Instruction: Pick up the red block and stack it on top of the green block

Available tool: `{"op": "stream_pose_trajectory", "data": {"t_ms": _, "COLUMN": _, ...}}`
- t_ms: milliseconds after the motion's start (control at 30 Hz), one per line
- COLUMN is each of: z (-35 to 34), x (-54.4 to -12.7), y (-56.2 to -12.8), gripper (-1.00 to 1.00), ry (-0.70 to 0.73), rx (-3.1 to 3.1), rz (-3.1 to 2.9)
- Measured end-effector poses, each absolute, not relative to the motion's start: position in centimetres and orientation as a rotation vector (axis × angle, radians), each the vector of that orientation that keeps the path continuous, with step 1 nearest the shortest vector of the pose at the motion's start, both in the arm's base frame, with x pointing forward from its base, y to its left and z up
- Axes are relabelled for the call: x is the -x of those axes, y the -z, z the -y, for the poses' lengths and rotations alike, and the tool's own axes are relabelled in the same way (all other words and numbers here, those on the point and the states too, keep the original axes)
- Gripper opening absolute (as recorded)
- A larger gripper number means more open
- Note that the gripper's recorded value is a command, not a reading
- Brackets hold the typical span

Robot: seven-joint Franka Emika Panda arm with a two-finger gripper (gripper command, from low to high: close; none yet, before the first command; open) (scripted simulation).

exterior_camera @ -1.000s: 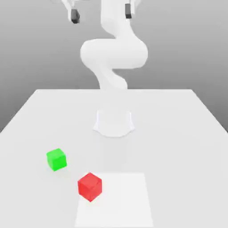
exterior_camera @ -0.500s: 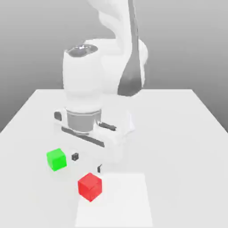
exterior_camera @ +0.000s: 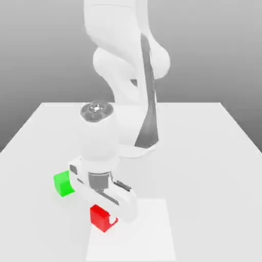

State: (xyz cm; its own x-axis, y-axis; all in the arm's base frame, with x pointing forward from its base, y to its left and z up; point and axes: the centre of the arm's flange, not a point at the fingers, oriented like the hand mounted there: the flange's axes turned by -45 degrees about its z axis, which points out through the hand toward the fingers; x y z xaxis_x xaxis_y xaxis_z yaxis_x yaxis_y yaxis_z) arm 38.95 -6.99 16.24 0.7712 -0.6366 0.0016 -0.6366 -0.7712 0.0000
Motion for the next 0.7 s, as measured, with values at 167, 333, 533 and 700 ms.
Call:
{"op": "stream_pose_trajectory", "data": {"t_ms": 167, "z": 8.3, "x": -38.2, "y": -20.8, "gripper": -1.0, "ry": -0.002, "rx": -2.931, "rz": 1.129}}
{"op": "stream_pose_trajectory", "data": {"t_ms": 333, "z": 13.7, "x": -33.9, "y": -22.8, "gripper": -1.0, "ry": -0.002, "rx": -2.775, "rz": 1.47}}
{"op": "stream_pose_trajectory", "data": {"t_ms": 533, "z": 18.7, "x": -27.3, "y": -24.3, "gripper": -1.0, "ry": -0.002, "rx": -2.515, "rz": 1.881}}
{"op": "stream_pose_trajectory", "data": {"t_ms": 700, "z": 20.2, "x": -24.7, "y": -22.7, "gripper": -1.0, "ry": -0.002, "rx": -2.396, "rz": 2.037}}
